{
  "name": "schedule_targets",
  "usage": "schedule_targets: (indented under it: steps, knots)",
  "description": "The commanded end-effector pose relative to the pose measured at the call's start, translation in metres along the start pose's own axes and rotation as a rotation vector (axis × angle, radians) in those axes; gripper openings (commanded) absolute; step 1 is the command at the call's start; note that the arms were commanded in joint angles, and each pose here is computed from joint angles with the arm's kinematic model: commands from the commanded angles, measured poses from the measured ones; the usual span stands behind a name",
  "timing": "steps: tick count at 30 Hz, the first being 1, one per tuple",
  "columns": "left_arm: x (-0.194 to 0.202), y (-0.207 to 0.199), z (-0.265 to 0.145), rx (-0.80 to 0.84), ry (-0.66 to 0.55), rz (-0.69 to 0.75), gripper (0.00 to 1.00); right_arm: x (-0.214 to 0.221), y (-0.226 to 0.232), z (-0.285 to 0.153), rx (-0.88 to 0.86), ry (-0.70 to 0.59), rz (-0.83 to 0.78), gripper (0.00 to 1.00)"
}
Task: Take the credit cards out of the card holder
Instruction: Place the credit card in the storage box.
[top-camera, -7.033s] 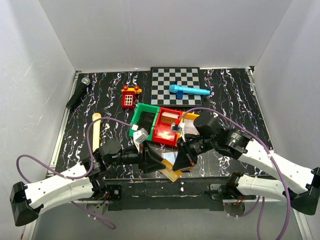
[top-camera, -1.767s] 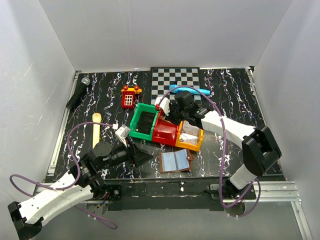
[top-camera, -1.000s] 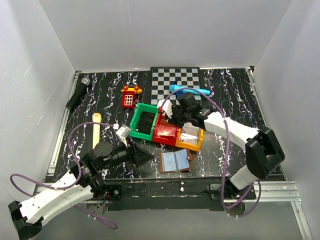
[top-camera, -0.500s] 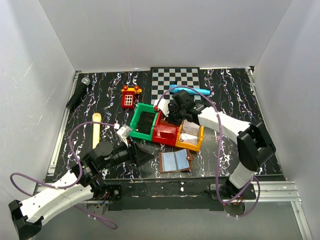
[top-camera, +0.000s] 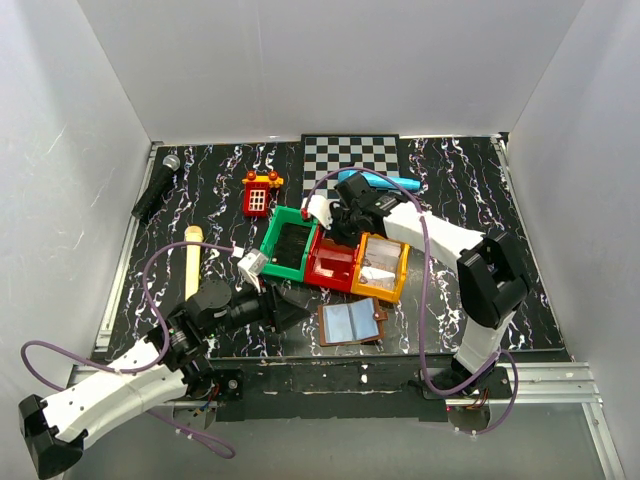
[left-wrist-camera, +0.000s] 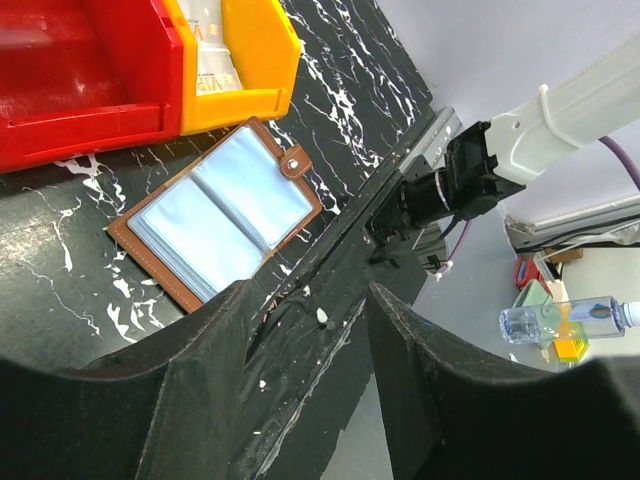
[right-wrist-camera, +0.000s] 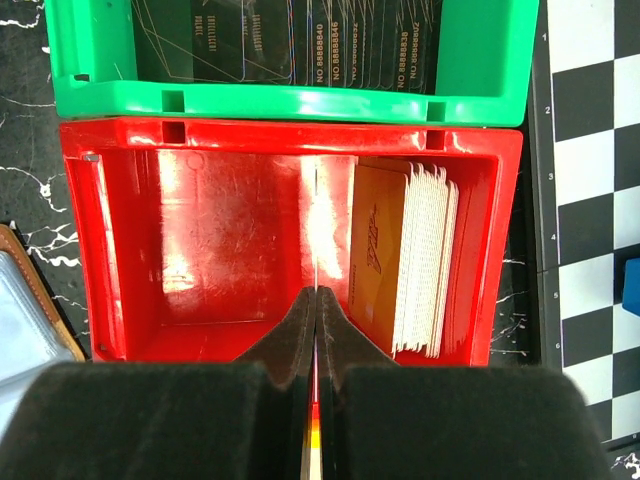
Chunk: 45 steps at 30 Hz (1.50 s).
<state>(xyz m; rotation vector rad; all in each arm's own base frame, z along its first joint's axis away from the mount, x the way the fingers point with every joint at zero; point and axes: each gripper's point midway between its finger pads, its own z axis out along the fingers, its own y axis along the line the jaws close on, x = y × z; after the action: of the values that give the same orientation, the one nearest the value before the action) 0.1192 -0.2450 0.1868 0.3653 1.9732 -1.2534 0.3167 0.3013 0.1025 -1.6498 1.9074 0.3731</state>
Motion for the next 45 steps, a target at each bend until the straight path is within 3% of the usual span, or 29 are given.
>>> schedule_targets:
  steps: [1, 45]
  knots:
    - [-0.008, -0.004, 0.001, 0.012, -0.019, 0.026, 0.48, -0.008, -0.008, -0.002, 0.001, 0.003, -0.016, 0.01]
    - [-0.006, 0.002, 0.01, -0.01, 0.017, 0.075, 0.49, -0.003, -0.031, 0.034, 0.038, 0.041, 0.007, 0.01]
